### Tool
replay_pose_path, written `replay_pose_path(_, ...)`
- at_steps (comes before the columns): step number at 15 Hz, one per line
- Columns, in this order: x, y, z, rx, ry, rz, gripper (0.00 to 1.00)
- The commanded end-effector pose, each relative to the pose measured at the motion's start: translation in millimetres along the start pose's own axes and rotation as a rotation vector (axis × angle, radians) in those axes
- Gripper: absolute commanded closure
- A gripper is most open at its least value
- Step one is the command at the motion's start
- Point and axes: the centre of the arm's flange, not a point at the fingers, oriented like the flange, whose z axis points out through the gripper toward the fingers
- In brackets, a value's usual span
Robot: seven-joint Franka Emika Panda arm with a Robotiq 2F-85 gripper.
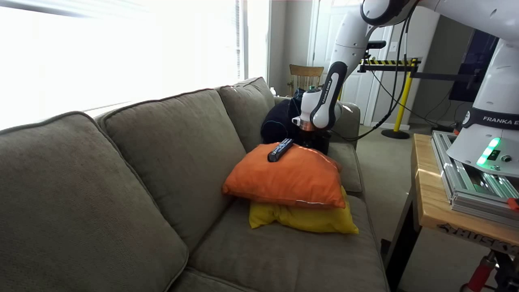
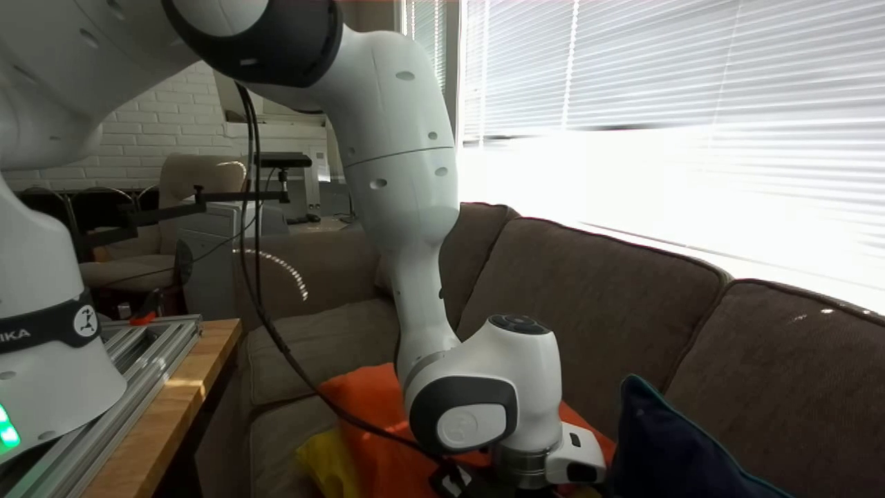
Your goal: Put the grey and black remote on the orange pillow
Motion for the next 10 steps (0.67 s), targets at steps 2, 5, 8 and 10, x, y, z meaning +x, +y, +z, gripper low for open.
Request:
replay_pose_path(2, 3, 1, 26, 0.012, -0.006, 0.002, 0.00)
replay_pose_path(5, 5, -1, 41, 0.044, -0.036, 0.029, 0.00)
replay_pose_path(8, 6, -2, 54, 0.055, -0.058, 0.040, 0.00)
replay_pose_path(10, 7, -1, 61, 0.015, -0.031, 0.016, 0.00)
